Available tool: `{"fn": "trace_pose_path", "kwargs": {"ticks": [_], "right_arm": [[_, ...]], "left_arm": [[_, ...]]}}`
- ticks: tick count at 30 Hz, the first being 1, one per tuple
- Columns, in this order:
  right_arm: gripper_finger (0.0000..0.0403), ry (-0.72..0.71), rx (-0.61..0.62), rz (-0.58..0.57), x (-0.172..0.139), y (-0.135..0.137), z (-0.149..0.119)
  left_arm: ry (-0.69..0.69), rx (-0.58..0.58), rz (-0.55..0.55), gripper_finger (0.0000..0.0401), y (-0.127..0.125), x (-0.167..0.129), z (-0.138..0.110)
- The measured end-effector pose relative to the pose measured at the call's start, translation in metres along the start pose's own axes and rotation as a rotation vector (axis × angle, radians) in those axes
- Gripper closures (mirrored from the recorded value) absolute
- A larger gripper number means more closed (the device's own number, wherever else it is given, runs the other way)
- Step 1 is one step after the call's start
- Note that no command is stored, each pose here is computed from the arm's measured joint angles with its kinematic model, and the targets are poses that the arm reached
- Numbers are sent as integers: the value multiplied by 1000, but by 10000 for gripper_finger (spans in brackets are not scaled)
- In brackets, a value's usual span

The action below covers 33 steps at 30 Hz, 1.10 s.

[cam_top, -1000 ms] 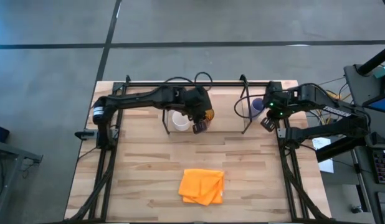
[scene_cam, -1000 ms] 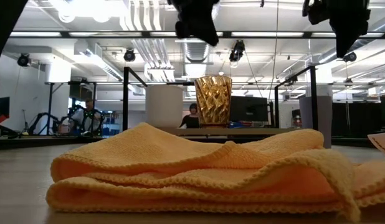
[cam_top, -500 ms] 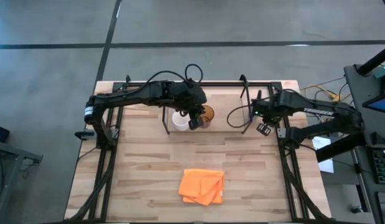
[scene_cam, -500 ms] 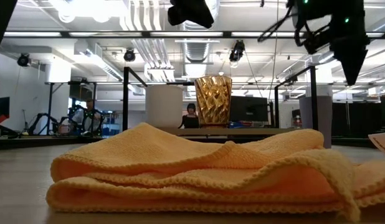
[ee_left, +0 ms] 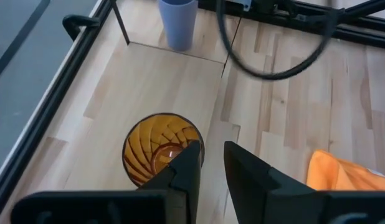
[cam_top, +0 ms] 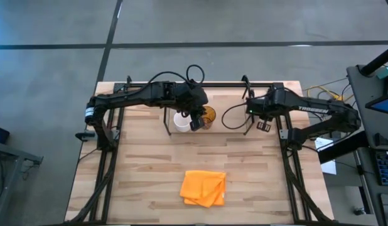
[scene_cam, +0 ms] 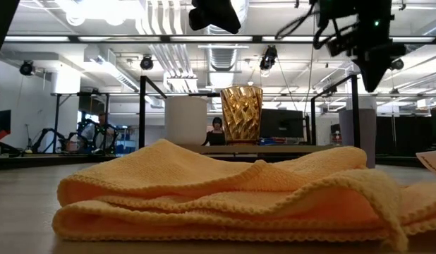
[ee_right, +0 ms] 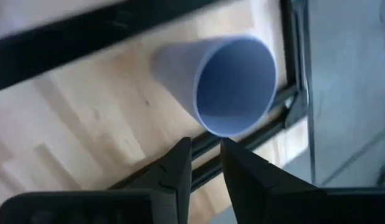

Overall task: Stack small to large cups/mugs on shelf
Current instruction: Put the blue cup on the shelf

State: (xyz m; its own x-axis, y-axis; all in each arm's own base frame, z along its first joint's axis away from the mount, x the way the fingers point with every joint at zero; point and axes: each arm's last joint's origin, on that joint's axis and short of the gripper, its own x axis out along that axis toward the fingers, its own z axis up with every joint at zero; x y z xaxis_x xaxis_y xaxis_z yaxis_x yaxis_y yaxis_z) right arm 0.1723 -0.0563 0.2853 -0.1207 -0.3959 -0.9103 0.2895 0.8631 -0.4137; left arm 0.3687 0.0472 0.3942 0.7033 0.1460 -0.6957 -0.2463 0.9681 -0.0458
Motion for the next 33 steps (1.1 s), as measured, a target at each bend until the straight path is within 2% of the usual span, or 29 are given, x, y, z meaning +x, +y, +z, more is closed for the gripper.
{"fn": "trace_pose_path", "kwargs": {"ticks": [3, 10, 18, 25, 30, 33], "right_arm": [[321, -25, -81, 42, -7, -3, 2], [321, 5, -150, 68, 1, -12, 1], [321, 111, -196, 86, 29, -18, -7], [332, 34, -250, 79, 36, -20, 0], [335, -47, -282, 182, 37, -18, 5], [335, -73, -270, 152, 37, -20, 8]], "left_arm": [[1, -3, 0, 342, 0, 0, 0], [2, -5, -10, 342, 0, 0, 0], [9, -80, -206, 342, -8, -7, 1], [-41, -73, -243, 342, -8, -29, 3], [-70, -69, -250, 342, -9, -42, 4], [-87, -67, -254, 342, -9, -50, 4]]}}
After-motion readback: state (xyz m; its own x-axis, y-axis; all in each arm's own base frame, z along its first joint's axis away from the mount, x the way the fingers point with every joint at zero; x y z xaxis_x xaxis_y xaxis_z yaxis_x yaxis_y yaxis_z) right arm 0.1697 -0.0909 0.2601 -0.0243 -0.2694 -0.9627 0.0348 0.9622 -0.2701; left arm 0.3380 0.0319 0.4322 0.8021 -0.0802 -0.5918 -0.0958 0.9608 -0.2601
